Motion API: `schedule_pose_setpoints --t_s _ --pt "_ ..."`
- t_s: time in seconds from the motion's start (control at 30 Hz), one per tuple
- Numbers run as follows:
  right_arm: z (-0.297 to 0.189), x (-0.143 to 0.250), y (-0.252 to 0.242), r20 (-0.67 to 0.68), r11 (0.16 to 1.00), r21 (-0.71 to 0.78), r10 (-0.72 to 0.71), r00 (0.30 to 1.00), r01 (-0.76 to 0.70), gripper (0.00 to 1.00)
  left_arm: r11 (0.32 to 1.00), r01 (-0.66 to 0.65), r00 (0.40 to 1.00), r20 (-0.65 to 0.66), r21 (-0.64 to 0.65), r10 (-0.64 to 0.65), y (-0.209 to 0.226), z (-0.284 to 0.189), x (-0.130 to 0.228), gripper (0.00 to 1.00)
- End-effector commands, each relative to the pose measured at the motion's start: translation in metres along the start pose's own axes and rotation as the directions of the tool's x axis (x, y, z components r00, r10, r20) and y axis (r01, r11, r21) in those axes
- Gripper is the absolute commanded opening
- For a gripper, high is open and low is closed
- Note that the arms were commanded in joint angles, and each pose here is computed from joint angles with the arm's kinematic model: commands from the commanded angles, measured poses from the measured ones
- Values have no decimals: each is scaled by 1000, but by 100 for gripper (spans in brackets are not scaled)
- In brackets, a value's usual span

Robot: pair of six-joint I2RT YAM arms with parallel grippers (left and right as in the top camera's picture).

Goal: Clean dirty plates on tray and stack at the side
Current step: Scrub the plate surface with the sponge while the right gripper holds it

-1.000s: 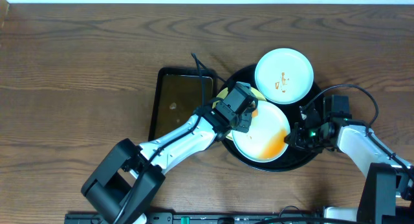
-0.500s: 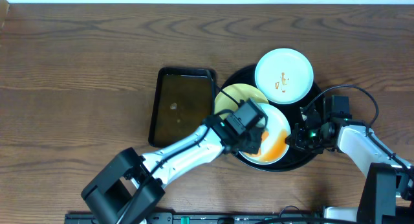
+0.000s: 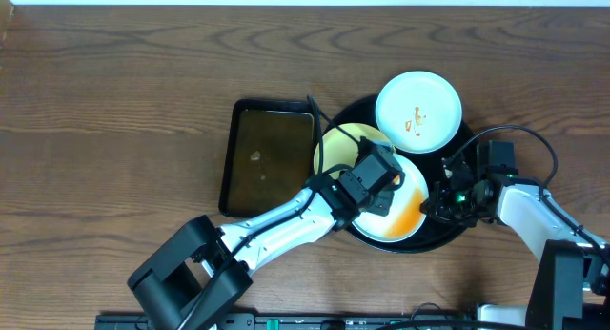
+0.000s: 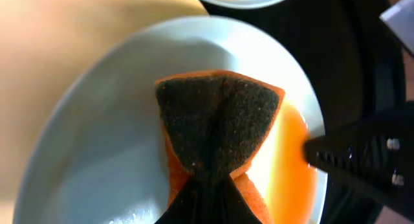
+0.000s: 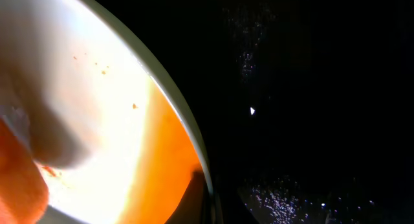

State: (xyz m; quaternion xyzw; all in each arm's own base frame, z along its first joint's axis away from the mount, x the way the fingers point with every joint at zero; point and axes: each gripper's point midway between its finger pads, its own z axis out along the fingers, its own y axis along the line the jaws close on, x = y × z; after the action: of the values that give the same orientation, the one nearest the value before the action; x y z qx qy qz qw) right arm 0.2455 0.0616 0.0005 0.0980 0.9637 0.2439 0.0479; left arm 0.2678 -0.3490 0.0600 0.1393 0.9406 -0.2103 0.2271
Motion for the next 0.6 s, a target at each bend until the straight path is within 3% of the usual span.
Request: schedule_pose_setpoints --t_s 0.0,0.2,0.33,0.43,0.57 --pt "2 5 -7 -9 999 38 13 1000 -13 1 999 -7 1000 12 -42 7 10 3 0 8" --pt "2 5 -8 -9 999 38 13 1000 -13 1 993 8 985 -173 121 13 -16 0 36 8" --pt "2 5 -8 -9 999 38 13 1000 -13 1 993 6 979 -201 119 18 -16 3 45 8" --pt "2 5 -7 -9 999 38 13 1000 -13 1 999 -1 981 -191 52 11 -2 8 46 8" --pt "2 5 -7 -9 999 38 13 1000 -13 1 988 -26 998 -63 -150 17 35 10 23 8"
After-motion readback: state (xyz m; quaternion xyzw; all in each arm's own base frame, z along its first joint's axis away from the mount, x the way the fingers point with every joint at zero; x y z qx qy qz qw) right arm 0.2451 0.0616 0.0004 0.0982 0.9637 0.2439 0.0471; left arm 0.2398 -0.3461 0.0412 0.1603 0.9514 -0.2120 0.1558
